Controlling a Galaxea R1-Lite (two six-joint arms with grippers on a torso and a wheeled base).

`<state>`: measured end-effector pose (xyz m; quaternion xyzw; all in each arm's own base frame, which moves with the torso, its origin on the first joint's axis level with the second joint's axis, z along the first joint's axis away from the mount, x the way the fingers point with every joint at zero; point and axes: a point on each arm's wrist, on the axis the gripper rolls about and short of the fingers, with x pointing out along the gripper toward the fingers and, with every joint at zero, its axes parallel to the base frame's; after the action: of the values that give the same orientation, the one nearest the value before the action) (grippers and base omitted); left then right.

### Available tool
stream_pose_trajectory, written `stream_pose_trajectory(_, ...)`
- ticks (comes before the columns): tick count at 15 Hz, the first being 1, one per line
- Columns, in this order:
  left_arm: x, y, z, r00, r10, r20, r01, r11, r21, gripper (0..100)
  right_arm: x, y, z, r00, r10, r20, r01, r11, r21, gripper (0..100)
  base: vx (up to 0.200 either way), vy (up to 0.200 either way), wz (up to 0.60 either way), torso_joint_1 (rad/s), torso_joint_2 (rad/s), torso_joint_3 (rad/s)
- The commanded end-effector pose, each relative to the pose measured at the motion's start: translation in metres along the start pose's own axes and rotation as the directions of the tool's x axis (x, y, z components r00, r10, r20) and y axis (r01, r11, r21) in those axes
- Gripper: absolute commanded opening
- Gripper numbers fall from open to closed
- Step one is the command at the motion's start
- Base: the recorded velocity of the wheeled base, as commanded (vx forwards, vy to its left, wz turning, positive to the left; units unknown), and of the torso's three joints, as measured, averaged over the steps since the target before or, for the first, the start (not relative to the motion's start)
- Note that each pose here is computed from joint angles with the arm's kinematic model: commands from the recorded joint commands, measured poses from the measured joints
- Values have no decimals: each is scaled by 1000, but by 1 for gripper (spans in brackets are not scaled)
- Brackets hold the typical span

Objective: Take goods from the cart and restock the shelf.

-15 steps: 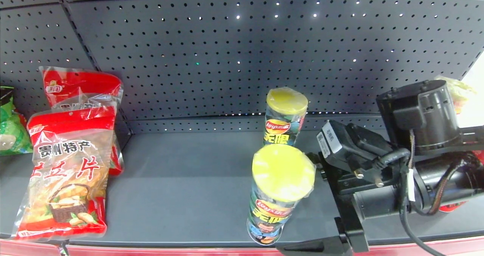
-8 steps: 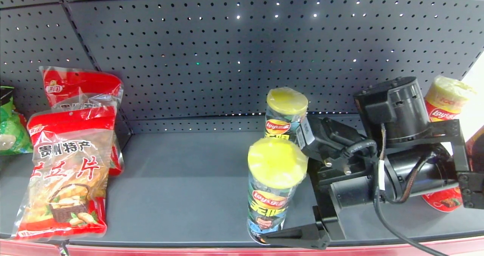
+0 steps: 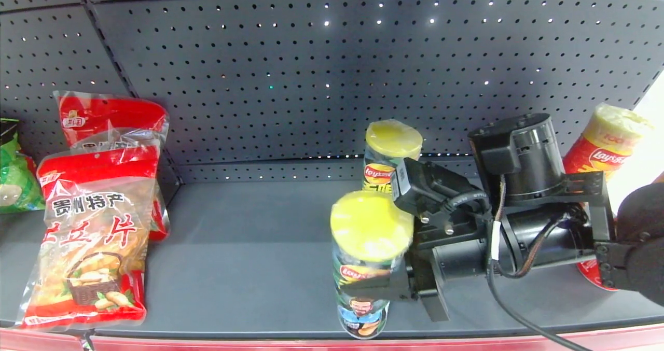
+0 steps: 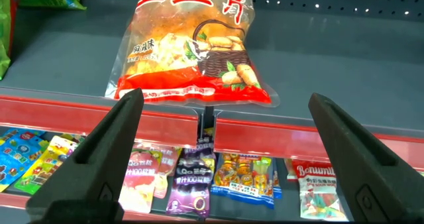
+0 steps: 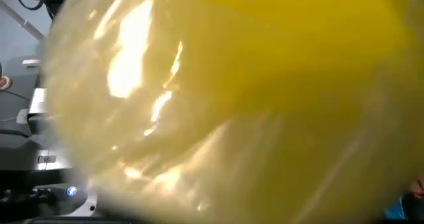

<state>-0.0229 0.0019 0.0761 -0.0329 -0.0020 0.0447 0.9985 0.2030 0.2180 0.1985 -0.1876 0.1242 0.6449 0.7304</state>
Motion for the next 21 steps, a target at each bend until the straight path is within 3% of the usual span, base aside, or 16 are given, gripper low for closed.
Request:
stream_pose_trajectory(1,0,0,0,1000,1,1,-1,1000,0,100,4,1,-2,1000,10,-8,-10,1000,7,0,0,0,0,0,0,0)
stream_pose_trajectory(12,0,0,0,1000,1,1,-1,1000,0,100,-32,3,-17,998,-54,-12,54,998,34,0,0,0,0,0,0,0)
stream_pose_trajectory(21,0,0,0,1000,1,1,-1,1000,0,100,-34,7,-19,999,-50,-17,51,998,40,0,0,0,0,0,0,0)
